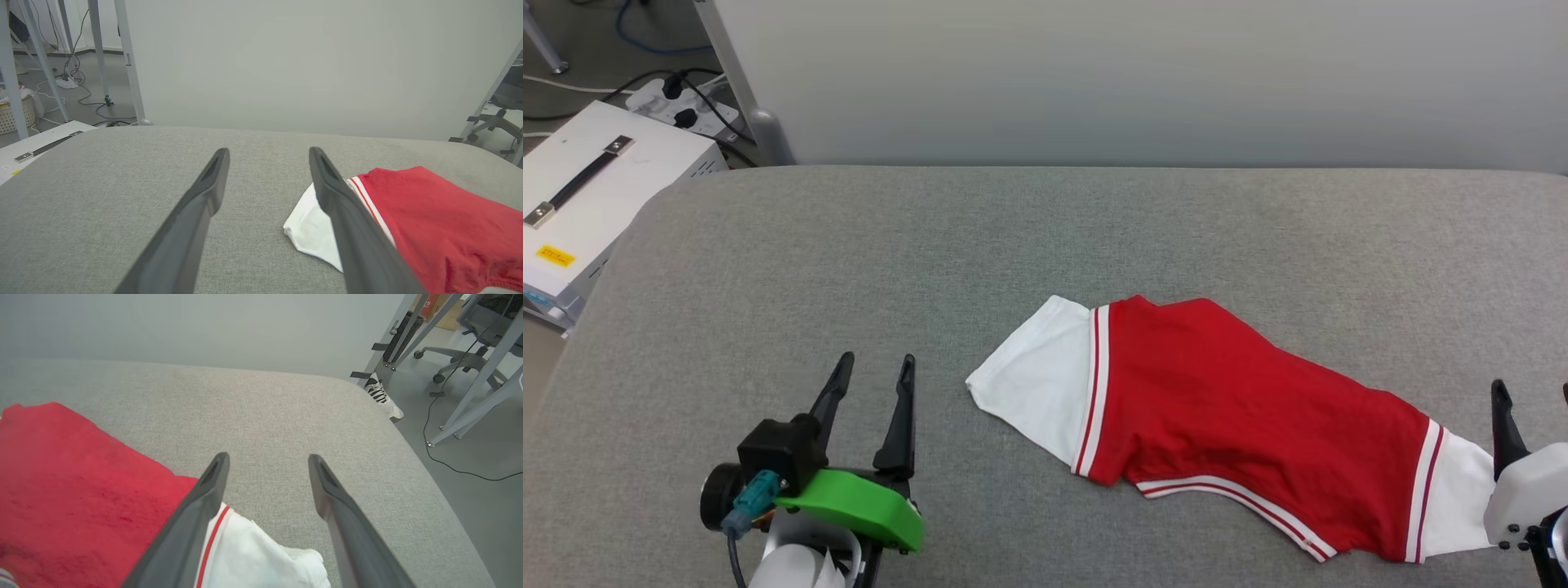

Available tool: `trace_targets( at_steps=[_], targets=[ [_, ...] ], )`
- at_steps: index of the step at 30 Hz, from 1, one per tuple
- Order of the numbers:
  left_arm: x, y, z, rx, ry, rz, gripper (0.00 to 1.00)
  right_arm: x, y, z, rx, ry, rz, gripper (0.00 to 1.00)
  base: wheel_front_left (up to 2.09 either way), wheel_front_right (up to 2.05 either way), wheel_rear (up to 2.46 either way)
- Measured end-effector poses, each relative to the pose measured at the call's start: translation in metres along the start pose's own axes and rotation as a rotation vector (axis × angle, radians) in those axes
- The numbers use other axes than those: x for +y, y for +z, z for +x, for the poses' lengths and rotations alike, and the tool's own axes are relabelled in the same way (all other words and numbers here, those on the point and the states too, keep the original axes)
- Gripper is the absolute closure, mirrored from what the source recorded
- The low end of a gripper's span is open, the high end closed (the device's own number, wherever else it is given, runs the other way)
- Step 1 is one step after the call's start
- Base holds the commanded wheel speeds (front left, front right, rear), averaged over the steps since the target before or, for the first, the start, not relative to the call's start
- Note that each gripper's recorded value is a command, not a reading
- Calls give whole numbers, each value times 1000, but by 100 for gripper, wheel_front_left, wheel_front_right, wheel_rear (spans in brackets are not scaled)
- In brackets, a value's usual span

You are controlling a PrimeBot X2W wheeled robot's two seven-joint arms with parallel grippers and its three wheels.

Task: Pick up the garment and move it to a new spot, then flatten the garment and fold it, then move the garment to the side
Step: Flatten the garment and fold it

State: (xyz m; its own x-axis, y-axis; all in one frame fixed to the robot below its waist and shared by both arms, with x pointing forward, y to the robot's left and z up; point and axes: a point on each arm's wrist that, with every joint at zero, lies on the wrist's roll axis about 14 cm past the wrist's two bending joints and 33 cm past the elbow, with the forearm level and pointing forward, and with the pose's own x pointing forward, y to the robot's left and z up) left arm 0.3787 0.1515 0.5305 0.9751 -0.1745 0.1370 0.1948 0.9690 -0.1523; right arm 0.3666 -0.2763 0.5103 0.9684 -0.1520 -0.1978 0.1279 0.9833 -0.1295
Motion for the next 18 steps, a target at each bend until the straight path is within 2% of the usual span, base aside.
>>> trace_targets(
  at_steps=[4,8,12,18],
  targets=[
    [-7,-24,0,78,-31,-4,0,8,23,-5,-139,-20,49,0,0,0,0],
    [-17,-66,2,295,-78,-8,0,10,30,-8,-204,-30,59,0,0,0,0],
    [-30,-81,16,425,-143,9,0,9,26,-9,-203,-38,60,0,0,0,0],
    [-40,-108,26,653,-228,112,0,6,14,-8,-175,-51,53,0,0,0,0]
  ],
)
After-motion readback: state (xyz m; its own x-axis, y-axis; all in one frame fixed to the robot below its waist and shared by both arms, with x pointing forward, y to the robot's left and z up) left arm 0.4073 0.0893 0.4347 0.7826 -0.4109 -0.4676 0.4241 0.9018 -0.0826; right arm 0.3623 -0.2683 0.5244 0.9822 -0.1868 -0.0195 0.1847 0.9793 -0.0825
